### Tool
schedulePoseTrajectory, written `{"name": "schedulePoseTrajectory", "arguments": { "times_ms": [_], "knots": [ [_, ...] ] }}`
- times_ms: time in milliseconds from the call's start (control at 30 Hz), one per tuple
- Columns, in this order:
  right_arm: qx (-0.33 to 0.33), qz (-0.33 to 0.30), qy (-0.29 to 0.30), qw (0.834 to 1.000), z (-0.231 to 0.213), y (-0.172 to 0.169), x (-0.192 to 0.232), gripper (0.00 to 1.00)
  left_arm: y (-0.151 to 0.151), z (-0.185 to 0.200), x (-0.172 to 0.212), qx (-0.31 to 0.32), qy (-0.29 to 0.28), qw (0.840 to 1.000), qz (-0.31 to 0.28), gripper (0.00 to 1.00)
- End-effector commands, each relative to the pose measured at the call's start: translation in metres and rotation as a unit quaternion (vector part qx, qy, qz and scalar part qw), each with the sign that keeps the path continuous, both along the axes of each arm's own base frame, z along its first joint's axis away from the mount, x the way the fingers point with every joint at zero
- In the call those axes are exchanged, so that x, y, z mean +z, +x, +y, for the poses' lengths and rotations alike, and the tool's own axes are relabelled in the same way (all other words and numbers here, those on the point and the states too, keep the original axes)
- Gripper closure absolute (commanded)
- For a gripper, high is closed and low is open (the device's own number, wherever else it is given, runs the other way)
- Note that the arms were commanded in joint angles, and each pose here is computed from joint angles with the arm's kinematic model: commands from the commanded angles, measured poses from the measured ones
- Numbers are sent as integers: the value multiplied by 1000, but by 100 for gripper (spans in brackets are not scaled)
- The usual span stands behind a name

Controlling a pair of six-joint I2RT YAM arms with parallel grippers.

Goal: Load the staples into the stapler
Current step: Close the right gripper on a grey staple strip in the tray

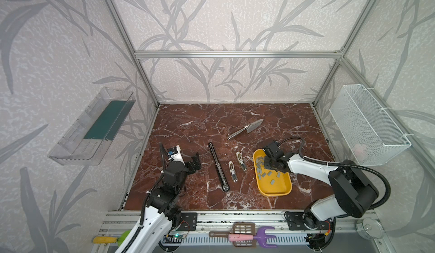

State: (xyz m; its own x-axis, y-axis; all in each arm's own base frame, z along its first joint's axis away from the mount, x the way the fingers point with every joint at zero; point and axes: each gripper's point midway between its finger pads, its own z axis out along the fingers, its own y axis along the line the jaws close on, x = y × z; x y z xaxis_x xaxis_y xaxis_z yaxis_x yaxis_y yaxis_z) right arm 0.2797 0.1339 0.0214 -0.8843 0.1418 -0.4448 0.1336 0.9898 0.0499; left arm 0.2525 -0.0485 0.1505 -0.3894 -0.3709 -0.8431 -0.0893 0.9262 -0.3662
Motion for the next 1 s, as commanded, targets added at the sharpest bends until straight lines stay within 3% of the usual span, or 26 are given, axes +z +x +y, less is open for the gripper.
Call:
{"name": "schedulePoseTrajectory", "arguments": {
  "times_ms": [0,967],
  "knots": [
    [-2,6,-24,1000,-7,-3,-2,76,0,0,2,-1,2,1000,-8,1],
    [-10,22,-63,998,-14,1,-17,74,0,0,0,-1,3,1000,-6,1]
  ]
}}
